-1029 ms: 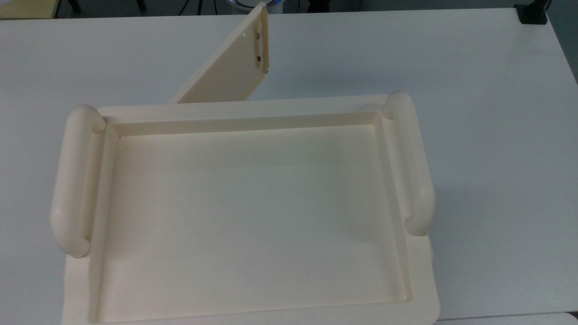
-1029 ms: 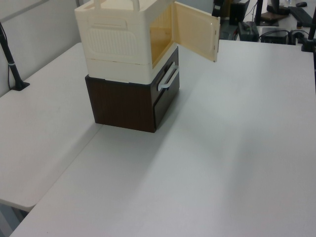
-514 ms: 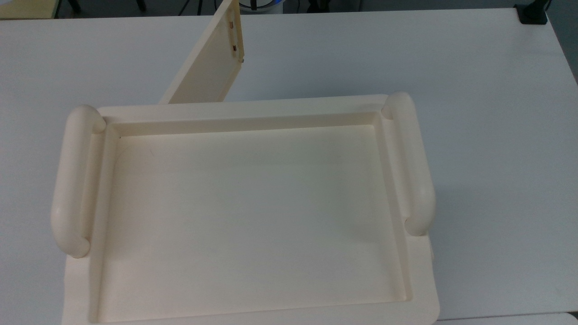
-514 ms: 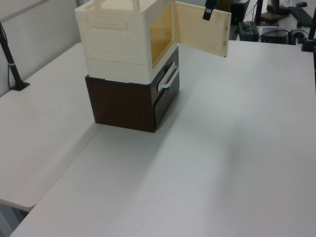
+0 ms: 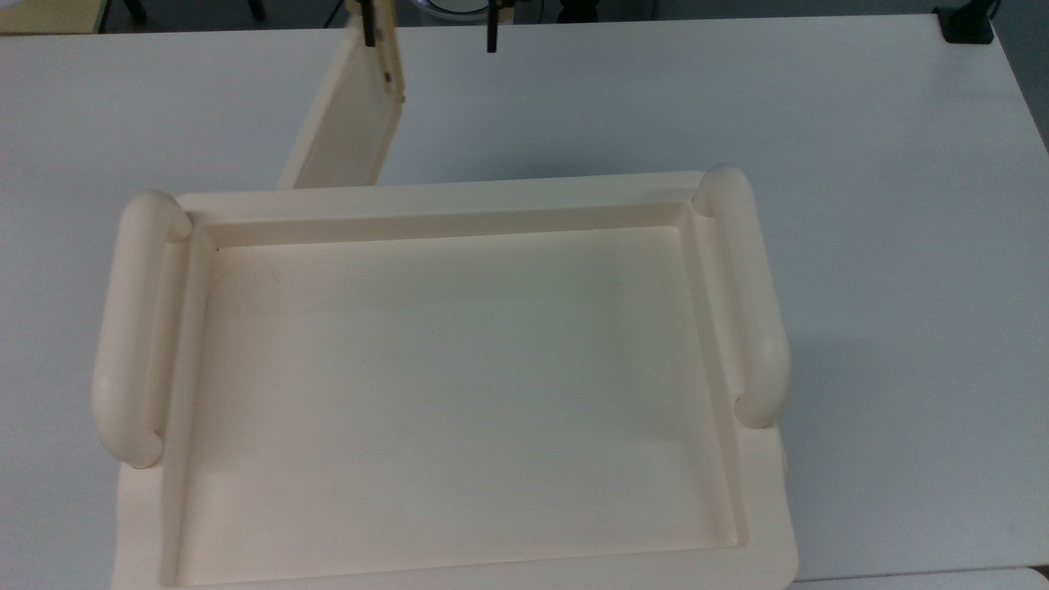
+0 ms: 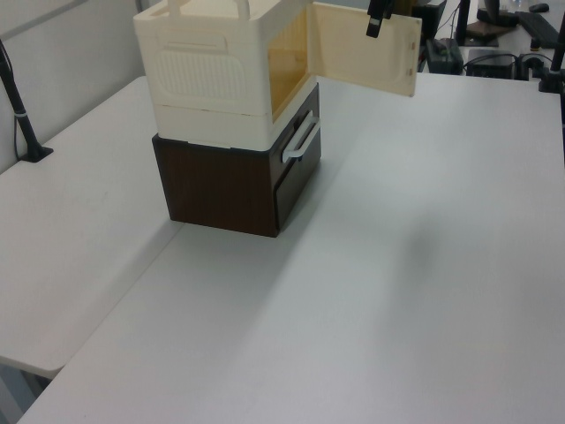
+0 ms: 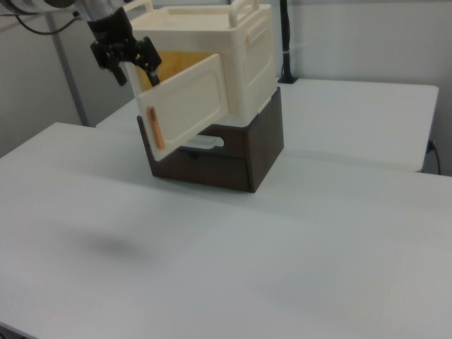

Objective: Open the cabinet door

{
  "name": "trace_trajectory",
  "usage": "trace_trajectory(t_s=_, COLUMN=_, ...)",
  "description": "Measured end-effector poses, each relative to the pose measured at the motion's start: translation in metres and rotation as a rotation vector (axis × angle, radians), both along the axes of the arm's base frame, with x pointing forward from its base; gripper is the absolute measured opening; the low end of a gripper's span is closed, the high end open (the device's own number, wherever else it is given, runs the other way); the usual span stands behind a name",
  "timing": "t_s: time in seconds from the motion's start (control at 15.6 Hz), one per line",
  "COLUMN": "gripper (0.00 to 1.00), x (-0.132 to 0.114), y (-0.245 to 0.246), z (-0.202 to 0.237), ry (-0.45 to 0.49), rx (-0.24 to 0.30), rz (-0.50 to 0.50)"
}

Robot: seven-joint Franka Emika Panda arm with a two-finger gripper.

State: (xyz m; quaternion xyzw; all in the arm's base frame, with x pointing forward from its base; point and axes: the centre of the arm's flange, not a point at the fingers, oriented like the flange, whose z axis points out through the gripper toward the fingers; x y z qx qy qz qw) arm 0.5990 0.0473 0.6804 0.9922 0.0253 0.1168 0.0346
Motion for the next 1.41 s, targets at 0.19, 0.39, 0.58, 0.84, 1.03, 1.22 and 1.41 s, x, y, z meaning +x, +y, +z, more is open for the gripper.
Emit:
trace_trajectory(t_s=0.19, gripper=1.0, x=0.0, y=-0.006, z=-0.011, ry=0.034, rx=-0.006, rz=0.005)
trace_trajectory(t_s=0.39, gripper=1.0, x=-0.001, y=-0.004, z=-0.02, ry=0.064, rx=-0.008, rz=0.009)
trace_trajectory(t_s=0.58, gripper=1.0, x=-0.002, y=-0.004, z=-0.032, ry=0.106, rx=-0.011, rz=0.009)
trace_trajectory(t_s=0.84, gripper=1.0, x=-0.004, y=-0.003, z=-0.065, ry=0.179, rx=-0.015, rz=0.003)
trace_trajectory(t_s=1.03, gripper=1.0, x=-0.004, y=-0.012, z=-0.079, ry=0.208, rx=-0.013, rz=-0.027)
trace_trajectory(t_s=1.22, gripper=1.0, x=-0.004, y=-0.024, z=-0.089, ry=0.23, rx=-0.012, rz=-0.047)
trace_trajectory(t_s=1.41, gripper=1.0, x=-0.005, y=-0.024, z=-0.099, ry=0.25, rx=-0.006, rz=-0.042)
